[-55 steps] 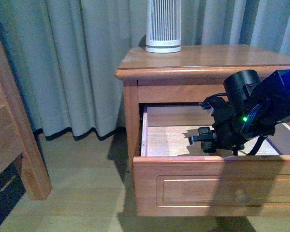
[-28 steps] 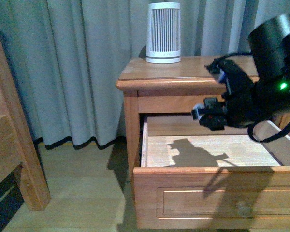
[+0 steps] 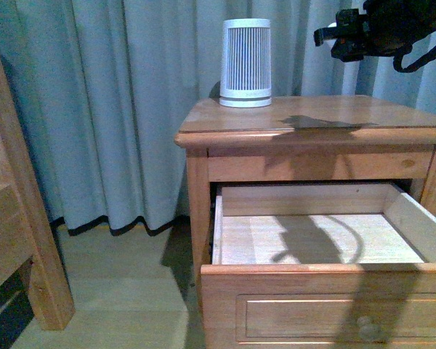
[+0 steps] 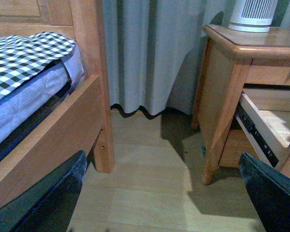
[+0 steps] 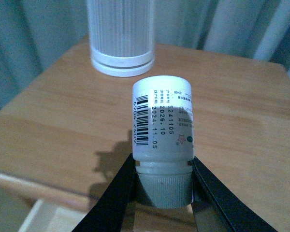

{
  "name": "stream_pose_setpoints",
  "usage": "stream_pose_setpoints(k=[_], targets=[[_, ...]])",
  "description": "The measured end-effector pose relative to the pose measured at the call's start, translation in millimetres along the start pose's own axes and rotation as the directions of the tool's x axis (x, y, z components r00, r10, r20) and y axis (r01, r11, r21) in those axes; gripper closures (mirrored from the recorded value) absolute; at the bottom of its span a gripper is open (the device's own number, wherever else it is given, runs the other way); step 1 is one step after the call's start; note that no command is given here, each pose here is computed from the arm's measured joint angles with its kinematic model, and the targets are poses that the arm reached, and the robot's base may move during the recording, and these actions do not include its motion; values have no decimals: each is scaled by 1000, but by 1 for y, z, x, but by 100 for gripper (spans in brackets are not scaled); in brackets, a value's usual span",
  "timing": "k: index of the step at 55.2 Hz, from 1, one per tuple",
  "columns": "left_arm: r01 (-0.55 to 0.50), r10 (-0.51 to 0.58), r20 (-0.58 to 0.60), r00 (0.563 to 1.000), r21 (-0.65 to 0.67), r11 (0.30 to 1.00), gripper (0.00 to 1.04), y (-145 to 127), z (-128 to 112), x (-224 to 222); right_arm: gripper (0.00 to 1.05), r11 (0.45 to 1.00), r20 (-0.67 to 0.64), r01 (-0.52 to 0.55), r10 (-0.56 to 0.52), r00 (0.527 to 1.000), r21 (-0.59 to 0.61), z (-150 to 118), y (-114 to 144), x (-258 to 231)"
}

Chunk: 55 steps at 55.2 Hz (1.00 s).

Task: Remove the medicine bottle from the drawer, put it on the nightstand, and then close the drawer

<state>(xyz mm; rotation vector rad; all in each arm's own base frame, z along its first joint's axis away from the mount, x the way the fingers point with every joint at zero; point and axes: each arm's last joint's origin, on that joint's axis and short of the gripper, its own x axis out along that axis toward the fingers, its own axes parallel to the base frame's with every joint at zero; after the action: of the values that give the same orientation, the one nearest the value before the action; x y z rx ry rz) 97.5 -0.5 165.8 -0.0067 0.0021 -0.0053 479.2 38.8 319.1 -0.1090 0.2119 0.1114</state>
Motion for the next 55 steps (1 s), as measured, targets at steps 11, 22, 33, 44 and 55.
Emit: stream_pose_setpoints(k=[11, 22, 33, 44, 55], targets=[[0, 0, 0, 1000, 0, 1000, 7, 0, 0, 0, 77, 997, -50, 71, -73, 996, -42, -17, -12, 49], [0, 0, 0, 1000, 0, 1000, 7, 0, 0, 0, 55, 992, -75, 116, -119, 990, -54, -22, -15, 80], [0, 0, 0, 1000, 0, 1000, 7, 0, 0, 0, 18, 997, 10, 73, -73, 997, -14, -6, -6, 67], [0, 0, 0, 1000, 0, 1000, 7, 0, 0, 0, 0, 996, 130, -49, 40, 991, 70, 23, 10, -10], [0, 0, 0, 1000, 0, 1000, 7, 0, 0, 0, 26, 990, 225, -88, 60, 972, 113, 14, 16, -116]])
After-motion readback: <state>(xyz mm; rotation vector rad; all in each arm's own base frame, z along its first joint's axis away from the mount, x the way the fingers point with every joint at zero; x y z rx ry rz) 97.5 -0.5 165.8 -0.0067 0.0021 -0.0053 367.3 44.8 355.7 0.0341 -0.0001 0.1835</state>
